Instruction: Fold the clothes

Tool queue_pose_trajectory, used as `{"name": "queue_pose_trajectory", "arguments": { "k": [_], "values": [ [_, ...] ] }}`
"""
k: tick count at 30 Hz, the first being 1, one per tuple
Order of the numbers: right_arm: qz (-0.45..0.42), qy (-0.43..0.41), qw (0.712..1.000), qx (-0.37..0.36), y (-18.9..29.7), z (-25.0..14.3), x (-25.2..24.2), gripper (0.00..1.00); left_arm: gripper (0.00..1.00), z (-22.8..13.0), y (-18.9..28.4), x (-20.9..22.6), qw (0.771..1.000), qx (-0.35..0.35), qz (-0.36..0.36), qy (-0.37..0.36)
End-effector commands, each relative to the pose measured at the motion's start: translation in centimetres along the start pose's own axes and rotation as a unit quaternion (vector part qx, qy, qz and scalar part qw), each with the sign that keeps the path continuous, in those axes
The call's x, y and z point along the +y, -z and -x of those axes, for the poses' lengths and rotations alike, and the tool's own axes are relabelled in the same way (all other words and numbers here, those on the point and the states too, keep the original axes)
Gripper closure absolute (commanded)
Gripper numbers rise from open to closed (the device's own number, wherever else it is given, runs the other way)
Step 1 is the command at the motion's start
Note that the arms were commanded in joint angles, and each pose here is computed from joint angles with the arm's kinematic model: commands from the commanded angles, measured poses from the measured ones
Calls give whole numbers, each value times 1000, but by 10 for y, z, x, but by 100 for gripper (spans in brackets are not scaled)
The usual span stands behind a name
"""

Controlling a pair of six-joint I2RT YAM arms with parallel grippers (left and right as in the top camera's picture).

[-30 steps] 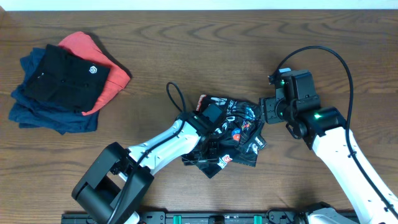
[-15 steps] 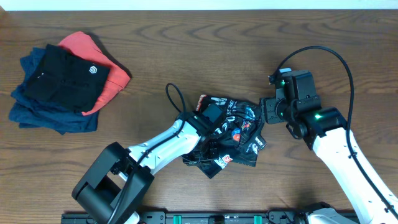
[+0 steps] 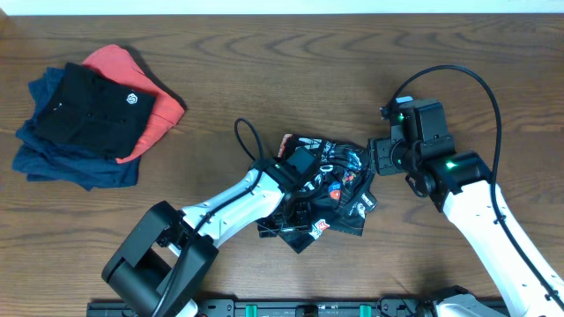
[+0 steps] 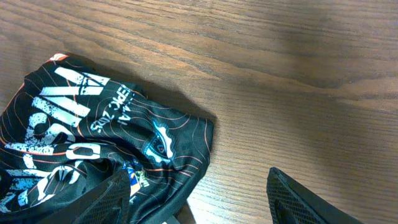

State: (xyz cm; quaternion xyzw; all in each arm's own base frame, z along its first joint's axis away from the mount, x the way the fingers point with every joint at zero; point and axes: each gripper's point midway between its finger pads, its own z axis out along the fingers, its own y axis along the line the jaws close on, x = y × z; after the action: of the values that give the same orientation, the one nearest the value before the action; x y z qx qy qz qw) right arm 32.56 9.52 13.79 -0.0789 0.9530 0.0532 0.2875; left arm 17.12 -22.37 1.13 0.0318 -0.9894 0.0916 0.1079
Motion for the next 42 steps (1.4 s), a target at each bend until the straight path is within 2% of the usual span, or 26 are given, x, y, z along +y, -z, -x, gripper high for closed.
{"name": "queue_pose_trajectory", "arguments": {
  "k": [1, 3, 4, 8, 11, 12, 18, 23, 28, 37, 42],
  "values": [
    [0, -7, 1000, -12, 6, 7, -3, 32, 33, -2, -5, 5, 1000, 10, 8, 18],
    [0, -7, 1000, -12, 6, 7, -3, 32, 34, -1, -8, 3, 1000, 13, 6, 18],
    [0, -7, 1000, -12, 6, 7, -3, 32, 37, -1, -10, 3, 1000, 15, 6, 19],
    [0, -7, 1000, -12, 6, 7, -3, 32, 62, -2, -11, 4, 1000, 18, 8, 18],
    [0, -7, 1000, -12, 6, 7, -3, 32, 90, -3, -11, 3, 1000, 21, 5, 12],
    [0, -7, 1000, -12, 6, 8, -3, 32, 94, -5, -10, 0, 1000, 27, -3, 5],
    [0, -7, 1000, -10, 6, 7, -3, 32, 94, -10, 19, -37, 992, 33, -88, -81],
    [-1, -7, 1000, -11, 6, 7, -3, 32, 94, 3, 65, -67, 977, -47, -153, -144],
    [0, -7, 1000, -11, 6, 7, -3, 32, 94, 16, 90, -89, 959, -108, -198, -171],
    [0, -7, 1000, -9, 6, 6, -3, 32, 93, 32, 69, -82, 967, -117, -164, -158],
    [0, -7, 1000, -9, 6, 6, -3, 32, 90, 50, 66, -63, 971, -160, -105, -141]
  ]
}}
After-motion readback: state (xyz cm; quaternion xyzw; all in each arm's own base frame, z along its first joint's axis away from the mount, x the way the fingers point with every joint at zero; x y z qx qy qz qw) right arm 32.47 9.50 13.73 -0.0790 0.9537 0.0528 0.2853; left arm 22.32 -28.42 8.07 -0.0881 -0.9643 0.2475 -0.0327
